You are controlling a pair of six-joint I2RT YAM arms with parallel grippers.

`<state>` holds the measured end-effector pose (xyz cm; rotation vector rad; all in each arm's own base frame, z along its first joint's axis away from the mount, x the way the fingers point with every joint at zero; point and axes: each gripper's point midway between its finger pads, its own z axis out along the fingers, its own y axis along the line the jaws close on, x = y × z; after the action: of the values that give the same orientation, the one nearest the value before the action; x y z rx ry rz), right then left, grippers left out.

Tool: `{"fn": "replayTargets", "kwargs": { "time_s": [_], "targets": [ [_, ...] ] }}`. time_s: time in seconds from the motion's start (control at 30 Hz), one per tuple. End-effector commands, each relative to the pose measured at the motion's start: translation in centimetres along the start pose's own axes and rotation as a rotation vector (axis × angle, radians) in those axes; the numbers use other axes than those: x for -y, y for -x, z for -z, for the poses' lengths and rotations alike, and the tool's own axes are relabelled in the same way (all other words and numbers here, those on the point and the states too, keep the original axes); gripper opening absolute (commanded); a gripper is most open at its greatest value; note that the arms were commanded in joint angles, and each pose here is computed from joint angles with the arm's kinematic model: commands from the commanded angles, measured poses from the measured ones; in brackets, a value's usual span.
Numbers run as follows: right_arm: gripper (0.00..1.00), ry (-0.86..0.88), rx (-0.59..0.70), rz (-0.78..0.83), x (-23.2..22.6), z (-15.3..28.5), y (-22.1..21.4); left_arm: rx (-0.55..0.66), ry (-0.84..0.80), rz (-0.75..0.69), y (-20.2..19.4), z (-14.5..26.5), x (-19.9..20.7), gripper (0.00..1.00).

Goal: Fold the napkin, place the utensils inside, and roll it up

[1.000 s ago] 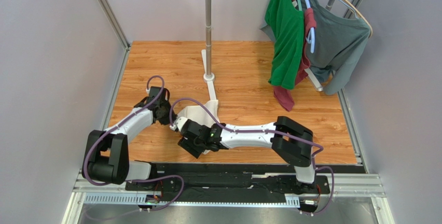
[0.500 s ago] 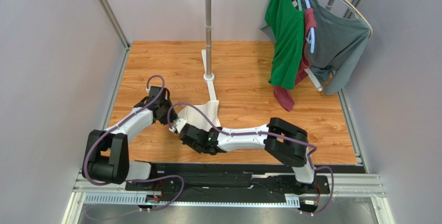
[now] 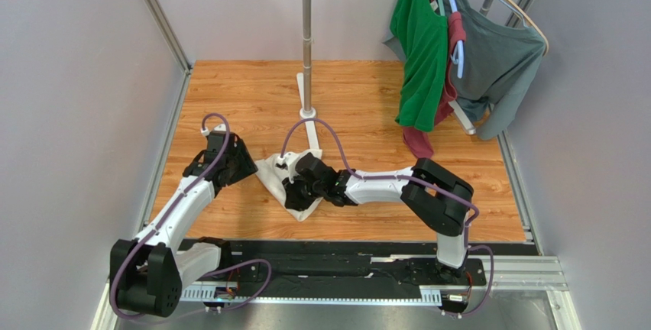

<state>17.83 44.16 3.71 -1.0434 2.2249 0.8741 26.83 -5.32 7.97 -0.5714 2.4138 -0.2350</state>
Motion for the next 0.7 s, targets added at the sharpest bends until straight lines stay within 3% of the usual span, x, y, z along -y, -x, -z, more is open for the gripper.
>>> {"fn": "replayTargets", "kwargs": {
  "time_s": [0.0, 0.23, 0.67],
  "targets": [
    [0.04, 0.087, -0.268, -0.180, 1.6, -0.3, -9.2, 0.005, 0.001, -0.005, -0.7, 0.3, -0.5, 0.59],
    [0.02, 0.199, -0.275, -0.281, 2.2, -0.6, -9.9, -0.001, -0.077, -0.008, -0.7, -1.3, 1.1, 0.59],
    [0.01, 0.206, -0.287, -0.344, 3.9, -1.1, -10.6, -0.030, -0.062, 0.003, -0.8, -4.6, 1.5, 0.60]
  ]
}}
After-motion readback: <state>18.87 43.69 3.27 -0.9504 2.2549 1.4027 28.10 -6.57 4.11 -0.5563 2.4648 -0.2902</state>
